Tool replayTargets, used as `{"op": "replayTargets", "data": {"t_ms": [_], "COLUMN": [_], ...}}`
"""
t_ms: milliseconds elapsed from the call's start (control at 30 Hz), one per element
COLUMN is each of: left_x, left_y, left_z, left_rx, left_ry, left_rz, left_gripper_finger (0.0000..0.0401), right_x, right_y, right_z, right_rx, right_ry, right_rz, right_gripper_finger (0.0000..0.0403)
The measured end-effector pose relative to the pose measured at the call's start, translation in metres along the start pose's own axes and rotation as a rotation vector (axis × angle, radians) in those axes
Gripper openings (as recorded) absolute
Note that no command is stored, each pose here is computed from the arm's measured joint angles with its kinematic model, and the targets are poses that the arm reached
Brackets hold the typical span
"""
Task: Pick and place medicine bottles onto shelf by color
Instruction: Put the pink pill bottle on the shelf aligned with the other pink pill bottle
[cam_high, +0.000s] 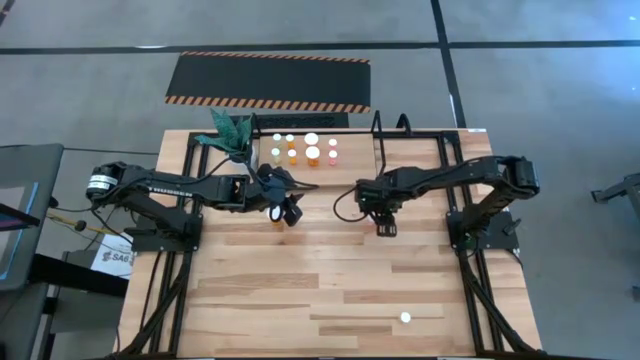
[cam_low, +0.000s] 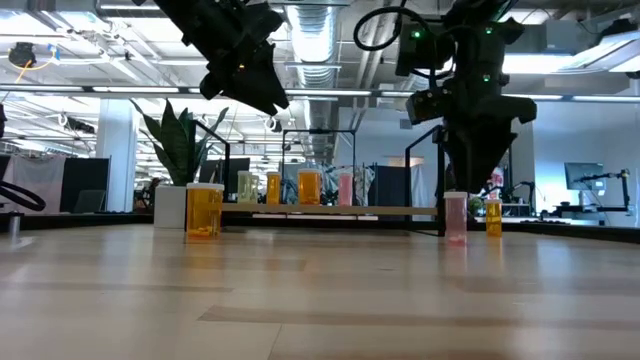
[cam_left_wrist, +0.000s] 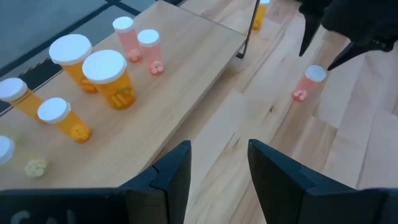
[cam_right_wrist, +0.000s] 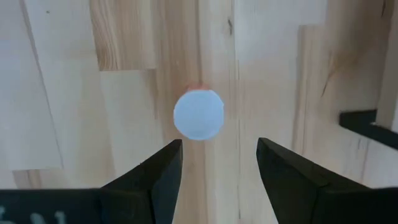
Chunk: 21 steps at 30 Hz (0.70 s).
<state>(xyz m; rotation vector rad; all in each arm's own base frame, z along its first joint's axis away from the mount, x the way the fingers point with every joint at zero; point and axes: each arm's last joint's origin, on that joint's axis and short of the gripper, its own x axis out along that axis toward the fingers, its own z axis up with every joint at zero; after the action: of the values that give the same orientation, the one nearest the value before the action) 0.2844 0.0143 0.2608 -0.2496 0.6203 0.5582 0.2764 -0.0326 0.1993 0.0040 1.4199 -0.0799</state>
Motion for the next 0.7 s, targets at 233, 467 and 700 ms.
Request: {"op": "replayTargets", "data": {"t_ms": [233,467,700], "left_x": [0.0,0.0,0.0], "left_y": [0.0,0.001,0.001], "left_z": [-0.001,-0.001,-0.001], "left_rx": [0.003,0.006,0.008], "left_ry": [0.006,0.011,0.016], "left_rz": [0.003,0.005,0.007], "left_gripper_finger": [0.0147,0.0147,0.0147], "right_x": [0.0,0.005,0.022], "right_y": [-0.002,0.0,0.003], "right_z": [0.005,0.008,0.013], "right_rx": [-0.059,-0.093,-0.099], "right_ry": [-0.053,-0.059,-0.022], "right_rz": [-0.001,0.012,0.078], "right_gripper_finger": [0.023,0.023,0.023]}}
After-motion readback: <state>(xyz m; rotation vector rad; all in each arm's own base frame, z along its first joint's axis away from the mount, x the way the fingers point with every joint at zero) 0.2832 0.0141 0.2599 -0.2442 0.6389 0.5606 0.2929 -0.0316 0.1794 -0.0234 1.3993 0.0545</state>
